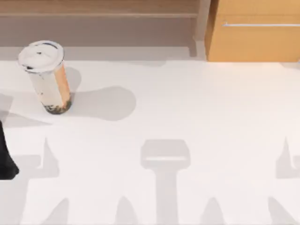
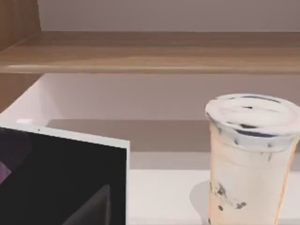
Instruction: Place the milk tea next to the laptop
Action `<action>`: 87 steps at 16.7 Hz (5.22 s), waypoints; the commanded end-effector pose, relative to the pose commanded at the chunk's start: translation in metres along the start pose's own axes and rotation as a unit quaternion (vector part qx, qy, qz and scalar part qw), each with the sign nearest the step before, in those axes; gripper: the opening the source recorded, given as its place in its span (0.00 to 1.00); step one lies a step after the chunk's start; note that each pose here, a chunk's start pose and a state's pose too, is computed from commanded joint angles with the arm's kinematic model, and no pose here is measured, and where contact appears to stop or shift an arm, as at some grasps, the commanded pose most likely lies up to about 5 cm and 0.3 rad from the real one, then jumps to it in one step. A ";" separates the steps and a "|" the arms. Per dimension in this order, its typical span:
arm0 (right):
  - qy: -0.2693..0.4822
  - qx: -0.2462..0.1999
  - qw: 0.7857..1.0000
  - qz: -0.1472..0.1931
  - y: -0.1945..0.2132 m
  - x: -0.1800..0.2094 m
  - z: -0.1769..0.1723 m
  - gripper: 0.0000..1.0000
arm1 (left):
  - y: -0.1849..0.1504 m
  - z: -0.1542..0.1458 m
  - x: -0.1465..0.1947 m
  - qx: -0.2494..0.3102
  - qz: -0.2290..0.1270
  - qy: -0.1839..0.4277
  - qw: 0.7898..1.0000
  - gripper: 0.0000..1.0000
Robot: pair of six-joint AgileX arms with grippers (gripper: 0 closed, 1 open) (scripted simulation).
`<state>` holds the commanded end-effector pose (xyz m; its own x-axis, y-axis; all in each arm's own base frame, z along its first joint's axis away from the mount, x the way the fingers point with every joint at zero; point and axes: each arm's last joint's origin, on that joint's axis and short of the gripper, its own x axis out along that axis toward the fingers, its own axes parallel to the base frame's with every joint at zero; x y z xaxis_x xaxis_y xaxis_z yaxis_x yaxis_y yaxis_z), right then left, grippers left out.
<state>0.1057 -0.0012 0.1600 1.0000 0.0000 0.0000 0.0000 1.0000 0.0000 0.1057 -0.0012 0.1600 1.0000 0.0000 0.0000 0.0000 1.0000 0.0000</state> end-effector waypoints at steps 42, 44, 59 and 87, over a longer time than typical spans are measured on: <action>0.000 0.000 1.000 0.000 0.000 0.000 0.000 1.00 | -0.058 -0.064 0.174 -0.004 -0.013 0.099 0.995 1.00; 0.000 0.000 1.000 0.000 0.000 0.000 0.000 1.00 | -0.058 -0.068 0.193 -0.004 -0.014 0.098 0.995 1.00; 0.000 0.000 1.000 0.000 0.000 0.000 0.000 1.00 | -0.057 -0.072 0.206 -0.004 -0.014 0.099 0.995 0.32; 0.000 0.000 1.000 0.000 0.000 0.000 0.000 1.00 | -0.059 -0.038 0.212 -0.012 -0.020 0.046 0.999 0.00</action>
<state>0.1057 -0.0012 0.1600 1.0000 0.0000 0.0000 0.0000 1.0000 0.0000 0.3173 -0.0605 0.1222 0.9950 -0.0412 -0.0912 0.0390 0.9989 -0.0262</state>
